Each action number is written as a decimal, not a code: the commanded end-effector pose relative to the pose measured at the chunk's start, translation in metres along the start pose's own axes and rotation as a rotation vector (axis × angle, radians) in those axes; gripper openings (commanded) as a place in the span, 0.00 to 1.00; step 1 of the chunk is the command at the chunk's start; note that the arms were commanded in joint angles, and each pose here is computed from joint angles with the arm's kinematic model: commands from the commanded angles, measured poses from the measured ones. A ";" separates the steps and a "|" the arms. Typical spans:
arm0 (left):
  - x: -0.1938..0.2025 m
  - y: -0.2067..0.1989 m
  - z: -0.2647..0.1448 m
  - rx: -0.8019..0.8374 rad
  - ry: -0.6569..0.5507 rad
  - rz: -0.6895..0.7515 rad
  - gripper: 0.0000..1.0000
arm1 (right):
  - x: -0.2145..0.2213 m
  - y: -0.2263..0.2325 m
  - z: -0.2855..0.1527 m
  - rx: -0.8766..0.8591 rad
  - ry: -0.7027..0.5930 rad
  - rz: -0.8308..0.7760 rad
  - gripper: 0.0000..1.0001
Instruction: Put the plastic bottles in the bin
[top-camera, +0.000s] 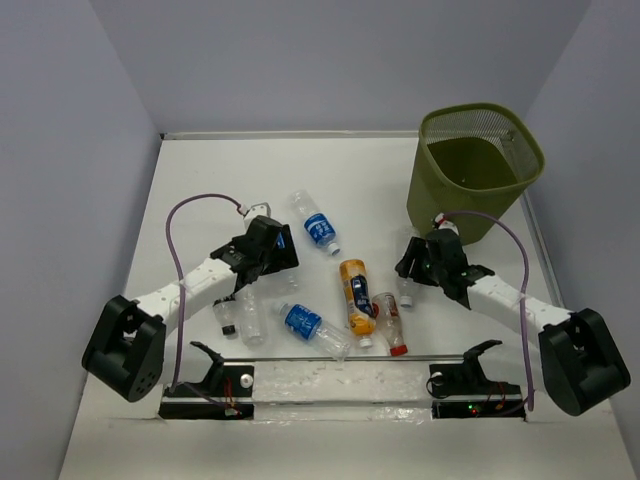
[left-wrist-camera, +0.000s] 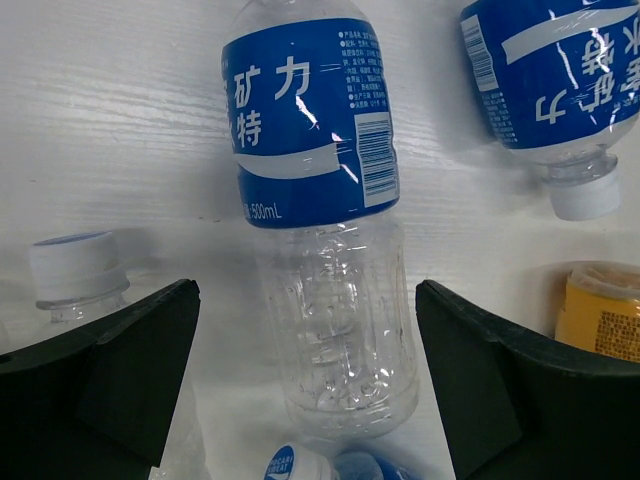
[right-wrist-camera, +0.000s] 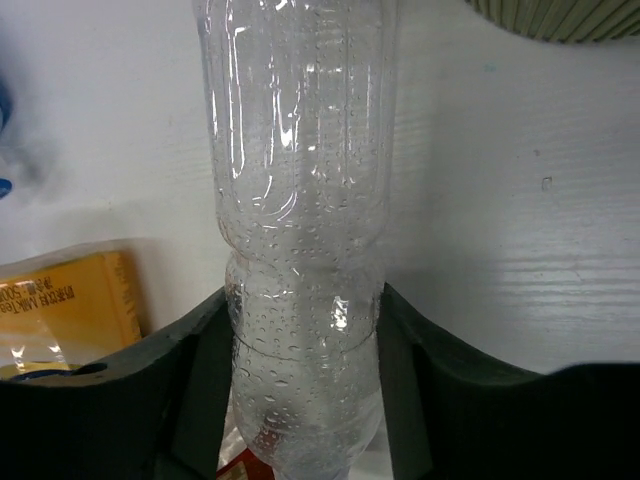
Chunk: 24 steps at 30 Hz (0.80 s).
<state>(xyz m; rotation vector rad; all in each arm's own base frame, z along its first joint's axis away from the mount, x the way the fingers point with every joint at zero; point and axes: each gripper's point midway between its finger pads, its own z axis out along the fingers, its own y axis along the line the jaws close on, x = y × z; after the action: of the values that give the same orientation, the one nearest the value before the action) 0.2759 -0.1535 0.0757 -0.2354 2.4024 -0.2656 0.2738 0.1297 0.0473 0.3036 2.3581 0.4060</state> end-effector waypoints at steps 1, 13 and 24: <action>-0.014 -0.009 0.010 -0.005 -0.038 -0.013 0.99 | -0.029 0.021 -0.012 -0.056 -0.093 -0.027 0.43; -0.014 -0.017 0.028 0.008 -0.049 -0.025 0.83 | -0.087 0.099 -0.166 -0.430 -0.243 -0.136 0.26; -0.043 -0.032 -0.005 0.105 -0.147 -0.046 0.43 | -0.286 0.122 -0.272 -0.124 -0.787 -0.271 0.23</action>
<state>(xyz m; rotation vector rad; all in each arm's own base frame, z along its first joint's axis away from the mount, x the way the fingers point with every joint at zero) 0.2938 -0.1661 0.0594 -0.2518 2.3908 -0.2835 0.2605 0.1296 0.4308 0.0028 1.6144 0.5858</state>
